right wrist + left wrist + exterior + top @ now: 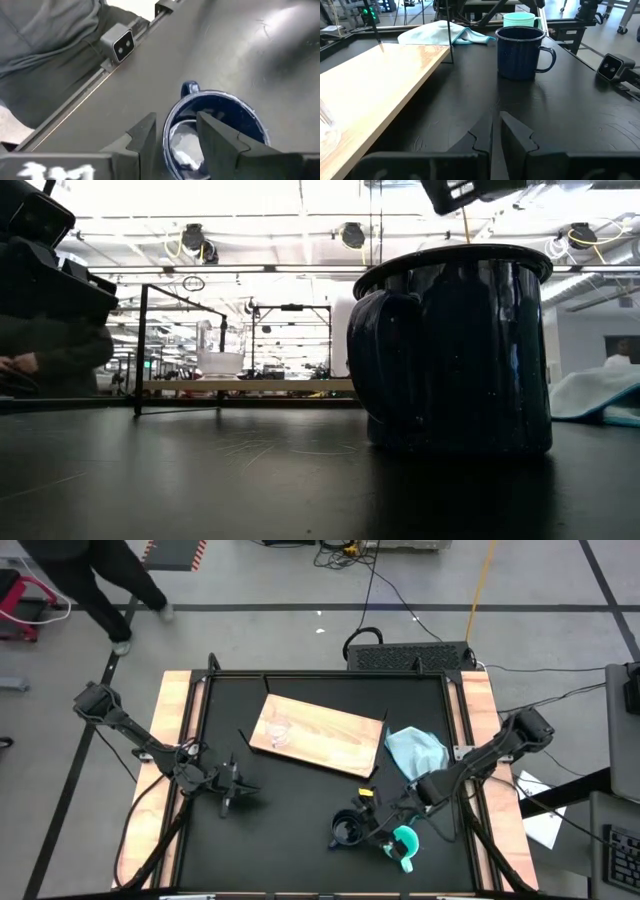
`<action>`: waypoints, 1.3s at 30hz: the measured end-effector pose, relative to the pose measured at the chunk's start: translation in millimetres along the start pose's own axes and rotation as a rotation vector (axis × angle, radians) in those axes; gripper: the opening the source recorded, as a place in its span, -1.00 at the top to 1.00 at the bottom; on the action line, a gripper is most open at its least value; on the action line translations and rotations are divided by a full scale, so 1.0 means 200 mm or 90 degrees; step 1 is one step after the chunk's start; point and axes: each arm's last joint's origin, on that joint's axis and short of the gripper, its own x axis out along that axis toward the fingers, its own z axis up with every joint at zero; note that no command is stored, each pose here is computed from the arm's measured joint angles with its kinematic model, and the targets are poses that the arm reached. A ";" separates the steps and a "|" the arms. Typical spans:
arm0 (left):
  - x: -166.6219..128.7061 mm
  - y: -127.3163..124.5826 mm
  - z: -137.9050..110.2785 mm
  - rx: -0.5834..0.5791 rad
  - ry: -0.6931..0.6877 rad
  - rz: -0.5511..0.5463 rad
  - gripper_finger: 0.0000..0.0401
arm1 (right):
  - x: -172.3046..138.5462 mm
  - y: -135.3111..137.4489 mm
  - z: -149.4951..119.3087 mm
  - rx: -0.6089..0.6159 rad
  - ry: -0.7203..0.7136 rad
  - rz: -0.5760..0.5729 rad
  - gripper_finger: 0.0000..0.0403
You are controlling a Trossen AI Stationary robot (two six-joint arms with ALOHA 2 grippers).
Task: Stack small to large cups/mugs on shelf
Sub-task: Put the dark blue mug on the shelf
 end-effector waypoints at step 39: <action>0.00 0.00 0.01 -0.002 -0.011 -0.003 0.81 | 0.20 -0.03 -0.11 -0.017 0.069 0.000 0.72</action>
